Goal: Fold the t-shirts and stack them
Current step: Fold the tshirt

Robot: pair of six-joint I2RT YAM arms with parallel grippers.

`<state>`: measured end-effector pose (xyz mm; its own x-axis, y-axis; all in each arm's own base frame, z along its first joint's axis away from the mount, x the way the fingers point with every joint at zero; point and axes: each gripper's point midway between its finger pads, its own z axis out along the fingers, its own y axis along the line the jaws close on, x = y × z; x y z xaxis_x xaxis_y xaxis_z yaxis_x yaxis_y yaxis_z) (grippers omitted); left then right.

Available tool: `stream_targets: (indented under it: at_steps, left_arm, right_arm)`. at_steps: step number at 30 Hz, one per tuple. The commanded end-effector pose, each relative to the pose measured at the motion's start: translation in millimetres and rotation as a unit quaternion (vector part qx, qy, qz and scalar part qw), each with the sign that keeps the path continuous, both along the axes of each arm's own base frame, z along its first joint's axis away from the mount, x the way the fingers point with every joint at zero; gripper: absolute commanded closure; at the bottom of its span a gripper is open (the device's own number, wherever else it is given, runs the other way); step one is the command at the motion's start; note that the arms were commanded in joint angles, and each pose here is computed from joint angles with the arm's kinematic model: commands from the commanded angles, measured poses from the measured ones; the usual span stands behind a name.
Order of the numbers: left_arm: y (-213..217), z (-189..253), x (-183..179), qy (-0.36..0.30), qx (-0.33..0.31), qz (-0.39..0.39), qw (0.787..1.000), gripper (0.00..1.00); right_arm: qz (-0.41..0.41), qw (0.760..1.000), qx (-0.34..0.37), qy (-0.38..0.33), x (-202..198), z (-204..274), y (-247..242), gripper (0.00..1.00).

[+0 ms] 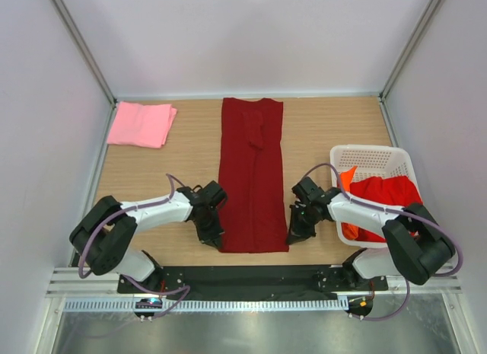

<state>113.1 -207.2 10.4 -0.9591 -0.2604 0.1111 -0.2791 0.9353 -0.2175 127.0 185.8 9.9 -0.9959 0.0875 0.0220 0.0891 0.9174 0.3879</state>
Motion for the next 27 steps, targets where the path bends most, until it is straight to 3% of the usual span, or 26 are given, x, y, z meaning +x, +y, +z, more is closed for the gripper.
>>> stream_targets:
  at_steps: [1, 9, 16, 19, 27]
  left_arm:
    - [9.7, -12.3, -1.7, -0.025, 0.032, 0.004, 0.999, 1.00]
    - [-3.0, 5.7, 5.5, -0.046, 0.012, 0.001, 0.999, 1.00]
    - [-10.7, 62.9, 42.6, -0.119, 0.024, -0.019, 0.992, 1.00]
    - [0.3, 74.9, 64.6, -0.139, 0.061, -0.021, 0.988, 1.00]
    - [-1.0, 101.7, 146.7, -0.164, 0.061, -0.011, 0.985, 1.00]
  right_arm:
    - [0.011, 1.000, -0.023, 0.011, -18.3, -5.9, -18.4, 0.99]
    - [0.002, 0.999, 0.042, 0.002, -11.6, 17.0, 5.3, 0.99]
    - [-0.009, 0.998, 0.053, -0.024, 20.8, 56.8, 8.0, 0.99]
    - [-0.023, 0.997, 0.055, -0.042, 52.2, 73.1, -2.0, 0.99]
    - [-0.008, 0.994, 0.065, -0.085, 139.5, 87.4, -3.0, 0.99]
